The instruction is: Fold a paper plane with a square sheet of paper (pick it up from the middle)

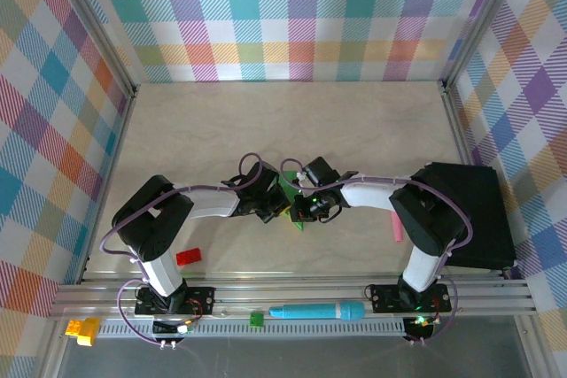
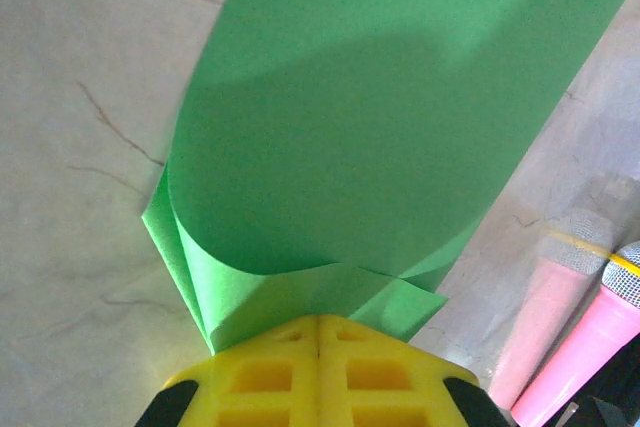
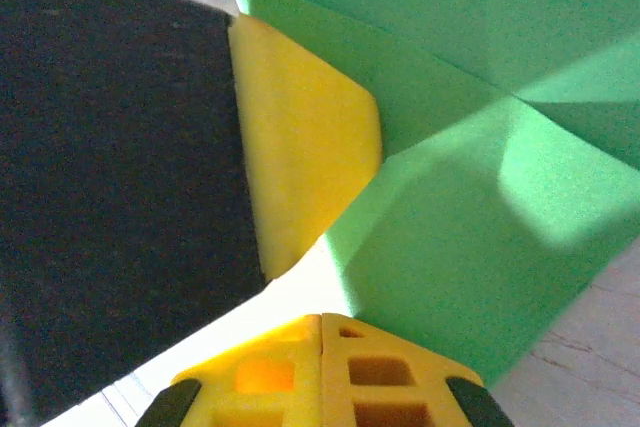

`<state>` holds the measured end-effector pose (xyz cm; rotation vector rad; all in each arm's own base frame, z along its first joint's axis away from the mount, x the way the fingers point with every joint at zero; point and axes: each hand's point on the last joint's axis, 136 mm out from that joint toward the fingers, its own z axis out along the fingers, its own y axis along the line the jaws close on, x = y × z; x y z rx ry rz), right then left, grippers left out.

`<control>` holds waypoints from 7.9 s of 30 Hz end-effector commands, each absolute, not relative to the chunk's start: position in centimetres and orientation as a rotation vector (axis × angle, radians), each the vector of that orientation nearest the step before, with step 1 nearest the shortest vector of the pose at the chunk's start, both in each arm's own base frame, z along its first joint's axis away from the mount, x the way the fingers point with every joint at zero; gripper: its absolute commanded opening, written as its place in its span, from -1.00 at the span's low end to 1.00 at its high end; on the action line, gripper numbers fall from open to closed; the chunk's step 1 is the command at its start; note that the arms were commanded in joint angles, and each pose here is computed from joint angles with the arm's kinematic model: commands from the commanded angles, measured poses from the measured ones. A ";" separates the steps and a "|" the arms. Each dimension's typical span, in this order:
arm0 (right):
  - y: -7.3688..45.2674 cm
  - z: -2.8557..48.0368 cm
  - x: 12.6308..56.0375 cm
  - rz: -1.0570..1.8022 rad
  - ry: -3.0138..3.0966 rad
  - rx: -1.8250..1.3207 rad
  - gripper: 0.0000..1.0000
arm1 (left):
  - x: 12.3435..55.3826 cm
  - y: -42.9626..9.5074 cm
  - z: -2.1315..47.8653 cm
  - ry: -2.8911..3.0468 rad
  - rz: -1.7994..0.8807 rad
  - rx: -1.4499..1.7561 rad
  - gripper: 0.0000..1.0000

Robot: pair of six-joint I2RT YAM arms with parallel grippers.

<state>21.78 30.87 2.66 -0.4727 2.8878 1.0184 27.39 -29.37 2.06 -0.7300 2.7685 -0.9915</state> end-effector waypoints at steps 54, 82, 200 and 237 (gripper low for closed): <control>29.2 0.5 20.9 0.905 2.999 -0.413 -1.00 | 28.3 -27.4 1.7 2.830 -0.838 -0.484 -0.93; 31.1 1.4 22.6 0.949 2.959 -0.460 -0.99 | 27.2 -25.5 -0.7 2.939 -0.646 -0.540 -0.94; 29.3 8.8 24.2 1.061 2.699 -0.336 -0.56 | 32.7 -21.8 8.3 2.568 -0.959 -0.535 -0.36; 27.4 4.2 25.7 0.952 2.832 -0.075 -0.63 | 28.5 -28.9 4.8 2.606 -1.428 -0.114 -0.14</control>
